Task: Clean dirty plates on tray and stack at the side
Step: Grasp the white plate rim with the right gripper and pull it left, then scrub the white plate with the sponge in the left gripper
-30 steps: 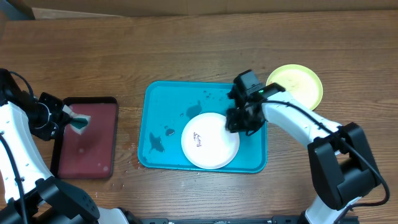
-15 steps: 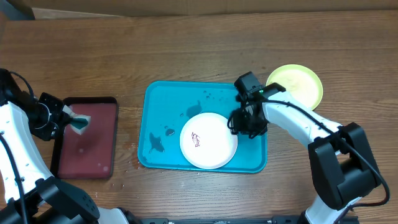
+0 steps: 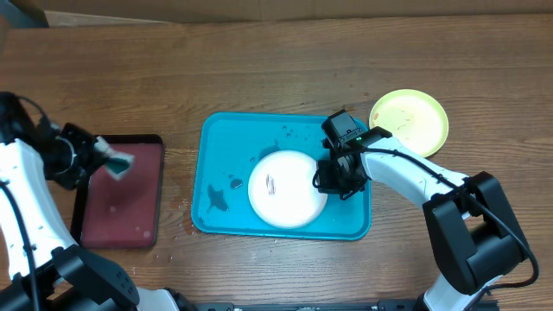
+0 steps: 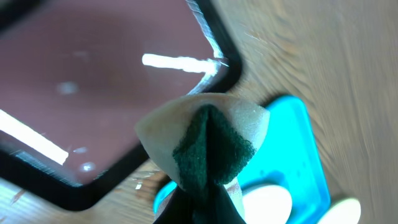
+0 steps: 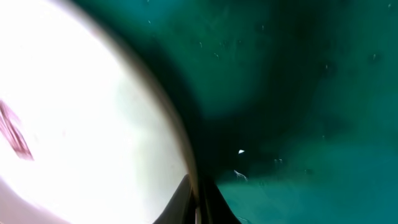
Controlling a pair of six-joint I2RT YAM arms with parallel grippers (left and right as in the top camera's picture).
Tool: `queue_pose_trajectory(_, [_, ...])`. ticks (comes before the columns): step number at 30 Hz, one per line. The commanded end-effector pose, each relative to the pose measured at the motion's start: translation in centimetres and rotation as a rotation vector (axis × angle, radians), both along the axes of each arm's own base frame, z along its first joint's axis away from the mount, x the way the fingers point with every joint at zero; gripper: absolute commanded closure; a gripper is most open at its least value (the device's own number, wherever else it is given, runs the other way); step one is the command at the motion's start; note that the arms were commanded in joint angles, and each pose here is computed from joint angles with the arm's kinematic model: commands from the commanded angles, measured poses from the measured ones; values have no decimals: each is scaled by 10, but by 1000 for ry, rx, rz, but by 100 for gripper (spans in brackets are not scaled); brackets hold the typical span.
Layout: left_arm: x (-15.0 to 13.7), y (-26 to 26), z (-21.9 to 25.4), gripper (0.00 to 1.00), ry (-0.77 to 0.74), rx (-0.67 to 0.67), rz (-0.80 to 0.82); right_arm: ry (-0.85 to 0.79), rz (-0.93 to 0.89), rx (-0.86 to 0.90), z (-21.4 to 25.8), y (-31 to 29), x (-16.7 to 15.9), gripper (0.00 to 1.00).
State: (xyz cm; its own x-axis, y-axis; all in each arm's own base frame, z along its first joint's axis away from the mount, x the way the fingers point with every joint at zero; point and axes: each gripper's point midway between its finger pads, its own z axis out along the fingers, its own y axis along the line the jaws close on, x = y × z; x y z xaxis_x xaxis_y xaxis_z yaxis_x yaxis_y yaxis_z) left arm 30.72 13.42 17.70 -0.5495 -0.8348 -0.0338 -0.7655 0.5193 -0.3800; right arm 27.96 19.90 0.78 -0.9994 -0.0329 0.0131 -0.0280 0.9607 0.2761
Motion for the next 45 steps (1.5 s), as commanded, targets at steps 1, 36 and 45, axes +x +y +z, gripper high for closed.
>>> queue_pose_trajectory(1, [22, -48, 8, 96, -108, -54, -249, -27, -52, 14, 4, 9, 4, 96])
queue_pose_trajectory(36, [16, -326, -140, 96, 173, -164, -1128, -155, -136, 42, 10, 46, 21, 96])
queue_pose_trajectory(45, [22, -278, -193, 96, 384, 179, -982, -151, -136, 34, 10, 45, 20, 96])
